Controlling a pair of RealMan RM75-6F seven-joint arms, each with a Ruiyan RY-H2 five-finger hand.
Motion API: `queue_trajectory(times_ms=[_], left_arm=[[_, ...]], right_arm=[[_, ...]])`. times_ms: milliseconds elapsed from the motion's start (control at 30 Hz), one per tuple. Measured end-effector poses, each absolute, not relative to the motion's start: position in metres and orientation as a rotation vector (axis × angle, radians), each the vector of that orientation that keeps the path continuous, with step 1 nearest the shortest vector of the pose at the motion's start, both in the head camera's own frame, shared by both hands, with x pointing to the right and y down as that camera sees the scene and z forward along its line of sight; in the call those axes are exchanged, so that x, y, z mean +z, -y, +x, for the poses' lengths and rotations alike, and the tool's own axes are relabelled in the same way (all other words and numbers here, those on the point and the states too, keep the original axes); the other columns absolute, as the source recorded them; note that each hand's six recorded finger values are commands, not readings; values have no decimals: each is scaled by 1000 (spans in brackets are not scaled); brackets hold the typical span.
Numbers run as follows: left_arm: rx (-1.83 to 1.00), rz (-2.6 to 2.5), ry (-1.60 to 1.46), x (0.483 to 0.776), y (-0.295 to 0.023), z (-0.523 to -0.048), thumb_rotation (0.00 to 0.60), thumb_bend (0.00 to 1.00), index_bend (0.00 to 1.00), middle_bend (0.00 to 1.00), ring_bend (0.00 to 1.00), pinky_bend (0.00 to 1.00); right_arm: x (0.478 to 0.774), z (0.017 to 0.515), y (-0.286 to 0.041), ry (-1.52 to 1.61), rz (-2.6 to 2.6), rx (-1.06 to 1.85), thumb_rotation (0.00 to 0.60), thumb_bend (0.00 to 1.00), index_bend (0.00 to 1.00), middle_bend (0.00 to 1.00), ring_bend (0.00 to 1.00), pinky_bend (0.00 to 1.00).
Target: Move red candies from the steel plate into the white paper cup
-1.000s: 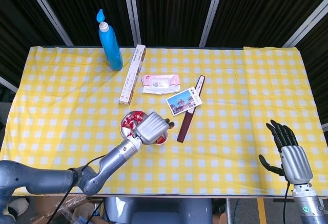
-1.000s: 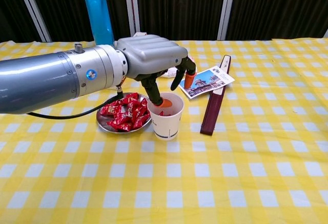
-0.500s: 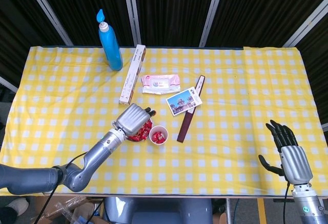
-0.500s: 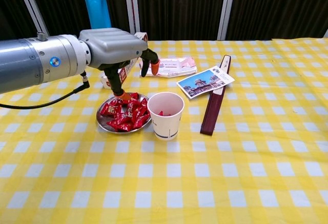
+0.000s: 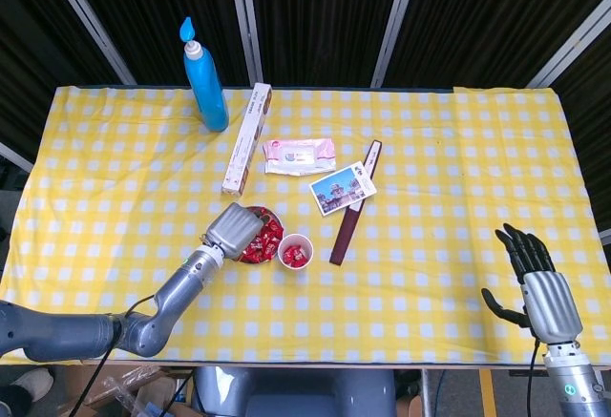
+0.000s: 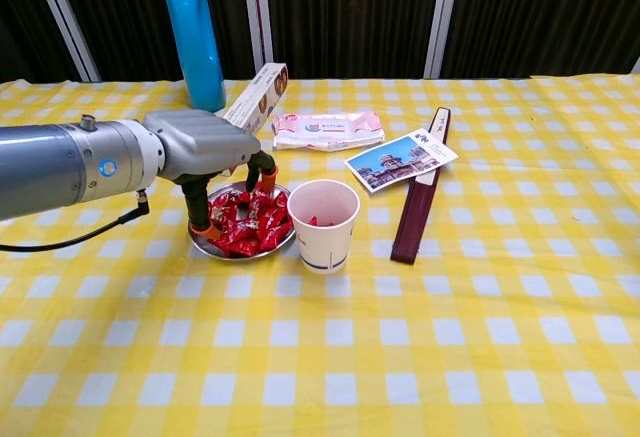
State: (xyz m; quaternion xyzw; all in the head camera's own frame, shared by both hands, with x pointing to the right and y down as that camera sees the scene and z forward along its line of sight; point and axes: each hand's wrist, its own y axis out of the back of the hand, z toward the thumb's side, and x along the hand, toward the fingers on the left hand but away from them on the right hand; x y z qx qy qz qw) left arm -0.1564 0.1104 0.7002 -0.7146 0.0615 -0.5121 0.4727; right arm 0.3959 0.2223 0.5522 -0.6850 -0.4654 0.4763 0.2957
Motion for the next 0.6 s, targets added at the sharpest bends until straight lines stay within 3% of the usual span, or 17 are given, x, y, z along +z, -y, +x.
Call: queue_trajectory(times_ms=[367,600], left_arm=[[-1255,-1752,-139,715,-114,-146,600,204,301,304,861,935],[-1257,-1757,-121,723,-120,-144,600,266,413,419,869,935]], right_arm=[[552,396,-222,1243,-1827,1264,600,387,0,0,0,0],[552,395,-222,1240,-1829,1264,600,388,0,0,0,0]])
